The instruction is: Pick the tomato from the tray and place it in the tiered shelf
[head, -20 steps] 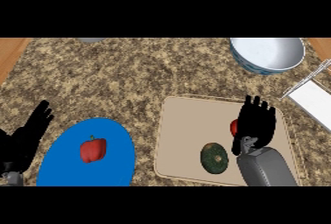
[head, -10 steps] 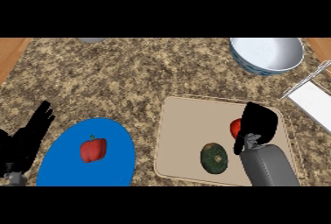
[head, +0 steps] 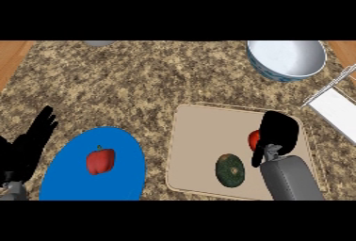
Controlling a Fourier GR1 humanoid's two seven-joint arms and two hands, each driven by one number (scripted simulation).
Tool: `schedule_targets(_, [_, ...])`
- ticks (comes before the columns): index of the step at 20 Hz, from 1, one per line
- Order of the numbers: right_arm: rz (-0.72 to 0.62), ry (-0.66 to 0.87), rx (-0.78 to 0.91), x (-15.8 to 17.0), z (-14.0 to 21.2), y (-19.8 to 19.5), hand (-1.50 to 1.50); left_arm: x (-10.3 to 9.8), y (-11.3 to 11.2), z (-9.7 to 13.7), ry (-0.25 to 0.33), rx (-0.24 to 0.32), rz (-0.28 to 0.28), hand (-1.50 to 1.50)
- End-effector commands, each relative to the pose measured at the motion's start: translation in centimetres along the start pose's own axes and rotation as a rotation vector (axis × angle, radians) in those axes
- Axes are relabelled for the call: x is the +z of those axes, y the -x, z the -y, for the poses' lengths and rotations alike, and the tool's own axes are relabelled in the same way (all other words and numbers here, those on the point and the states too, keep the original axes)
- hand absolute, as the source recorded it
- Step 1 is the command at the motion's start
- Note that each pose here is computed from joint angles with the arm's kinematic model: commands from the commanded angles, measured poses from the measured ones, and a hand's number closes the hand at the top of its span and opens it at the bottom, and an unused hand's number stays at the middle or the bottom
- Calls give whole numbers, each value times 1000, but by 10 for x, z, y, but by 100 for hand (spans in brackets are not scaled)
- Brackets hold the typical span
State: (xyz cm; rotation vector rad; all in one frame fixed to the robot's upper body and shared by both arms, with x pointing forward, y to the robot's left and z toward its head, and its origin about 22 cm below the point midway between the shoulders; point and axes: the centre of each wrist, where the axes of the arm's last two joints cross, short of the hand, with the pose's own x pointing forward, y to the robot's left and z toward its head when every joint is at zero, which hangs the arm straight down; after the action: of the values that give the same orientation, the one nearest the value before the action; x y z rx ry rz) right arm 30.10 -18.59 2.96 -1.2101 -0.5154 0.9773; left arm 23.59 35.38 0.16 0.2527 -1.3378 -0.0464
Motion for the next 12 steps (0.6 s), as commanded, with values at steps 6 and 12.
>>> schedule_targets(6, [37, 174, 12, 26, 15, -2, 150, 6, 19, -2, -17, 11, -18, 0])
schedule_targets(12, [30, 214, -266, 16, 53, 58, 150, 15, 20, 8, -42, -1, -19, 0])
